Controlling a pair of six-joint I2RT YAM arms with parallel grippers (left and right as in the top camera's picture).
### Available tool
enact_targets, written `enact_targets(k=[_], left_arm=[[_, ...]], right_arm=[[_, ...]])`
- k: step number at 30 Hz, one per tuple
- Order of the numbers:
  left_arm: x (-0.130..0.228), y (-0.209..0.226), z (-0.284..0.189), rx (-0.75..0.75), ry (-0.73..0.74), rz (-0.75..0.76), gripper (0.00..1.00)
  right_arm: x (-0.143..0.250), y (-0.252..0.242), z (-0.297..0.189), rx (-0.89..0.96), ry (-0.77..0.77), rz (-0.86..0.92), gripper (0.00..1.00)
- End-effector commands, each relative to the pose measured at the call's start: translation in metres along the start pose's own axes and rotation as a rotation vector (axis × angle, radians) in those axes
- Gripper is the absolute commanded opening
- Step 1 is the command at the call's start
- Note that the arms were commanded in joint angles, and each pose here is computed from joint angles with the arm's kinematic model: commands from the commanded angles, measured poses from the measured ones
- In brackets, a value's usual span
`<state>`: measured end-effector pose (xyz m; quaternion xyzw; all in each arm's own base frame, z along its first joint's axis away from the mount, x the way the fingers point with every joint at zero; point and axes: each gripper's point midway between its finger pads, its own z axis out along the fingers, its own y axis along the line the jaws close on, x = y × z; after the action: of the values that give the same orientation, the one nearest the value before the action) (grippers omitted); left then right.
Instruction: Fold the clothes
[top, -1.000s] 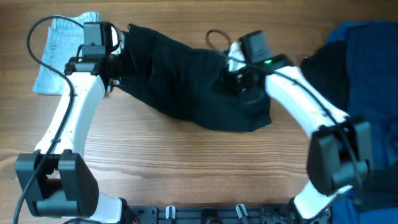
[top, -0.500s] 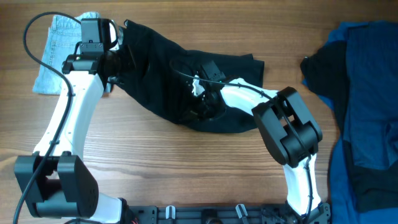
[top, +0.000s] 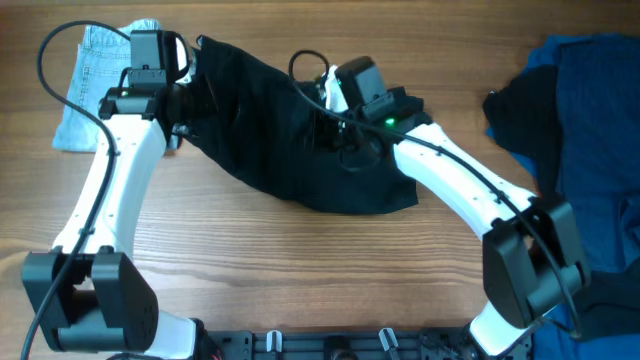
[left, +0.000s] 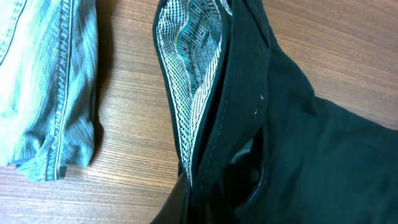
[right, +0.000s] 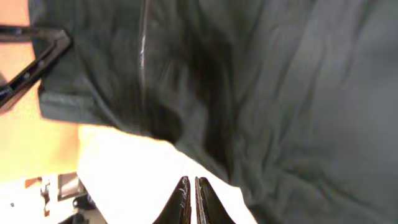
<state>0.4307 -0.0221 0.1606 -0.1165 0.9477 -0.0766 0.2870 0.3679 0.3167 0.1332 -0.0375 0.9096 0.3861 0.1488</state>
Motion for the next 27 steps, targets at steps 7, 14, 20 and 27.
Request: enact_targets(k=[7,14,20,27], left_arm=[[-0.035,-0.022,-0.071,0.059,-0.185,0.031,0.04],[-0.025,-0.04,-0.069,0.082,-0.161,0.068,0.04],[-0.022,-0.039,-0.069,0.078,-0.149,0.067,0.04],[-0.021,-0.039,-0.069,0.079,-0.149,0.067,0.04]], right_arm=[[-0.005,-0.058,0.07,0.075,-0.026,0.042,0.04],[0.01,-0.061,0.112,-0.013,0.015,0.033,0.04],[0.0,-0.063,0.115,0.015,-0.045,0.071,0.04],[-0.008,-0.065,0.119,0.087,-0.127,-0.029,0.04]])
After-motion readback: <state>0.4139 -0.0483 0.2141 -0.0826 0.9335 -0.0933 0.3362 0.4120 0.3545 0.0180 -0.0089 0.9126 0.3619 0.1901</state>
